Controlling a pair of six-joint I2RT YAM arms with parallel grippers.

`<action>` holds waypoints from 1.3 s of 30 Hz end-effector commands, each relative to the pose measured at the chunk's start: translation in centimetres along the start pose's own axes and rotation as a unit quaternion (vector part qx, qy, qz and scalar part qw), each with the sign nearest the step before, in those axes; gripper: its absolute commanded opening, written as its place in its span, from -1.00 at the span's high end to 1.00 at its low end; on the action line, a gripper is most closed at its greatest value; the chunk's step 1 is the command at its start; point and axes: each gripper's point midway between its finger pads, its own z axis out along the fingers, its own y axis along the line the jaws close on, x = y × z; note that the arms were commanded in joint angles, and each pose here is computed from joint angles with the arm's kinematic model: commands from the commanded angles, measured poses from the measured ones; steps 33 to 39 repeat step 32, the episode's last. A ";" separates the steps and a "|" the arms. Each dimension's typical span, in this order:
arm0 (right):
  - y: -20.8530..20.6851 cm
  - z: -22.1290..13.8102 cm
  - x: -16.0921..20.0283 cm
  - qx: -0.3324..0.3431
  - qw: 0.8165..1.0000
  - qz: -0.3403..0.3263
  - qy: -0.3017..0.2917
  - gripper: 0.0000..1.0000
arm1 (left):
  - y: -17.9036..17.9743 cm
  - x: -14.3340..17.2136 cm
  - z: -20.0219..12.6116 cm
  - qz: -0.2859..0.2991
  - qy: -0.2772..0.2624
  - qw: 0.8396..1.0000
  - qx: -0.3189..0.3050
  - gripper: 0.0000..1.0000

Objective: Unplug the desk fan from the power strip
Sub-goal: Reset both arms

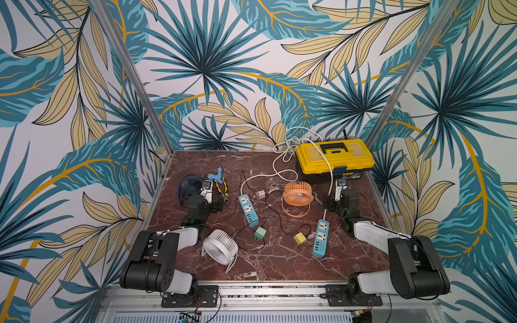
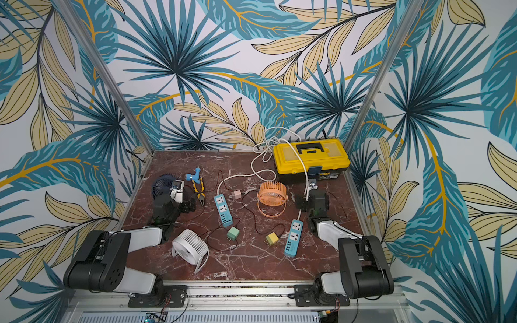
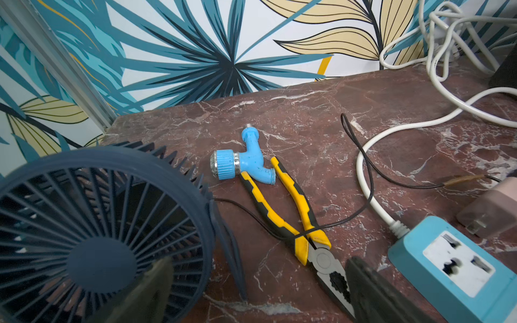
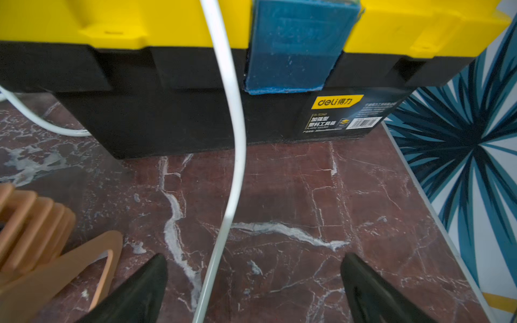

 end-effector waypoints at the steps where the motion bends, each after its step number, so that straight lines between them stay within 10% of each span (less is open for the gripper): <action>1: 0.7 -0.4 -2.0 -0.026 0.998 0.009 -0.053 -0.99 | 0.5 -0.9 -0.3 0.008 -0.050 0.999 -0.011 -1.00; 39: 1.9 0.4 -1.3 -0.056 0.994 0.023 -0.091 -0.99 | 1.5 -0.7 0.4 -0.006 -0.020 0.999 -0.040 -1.00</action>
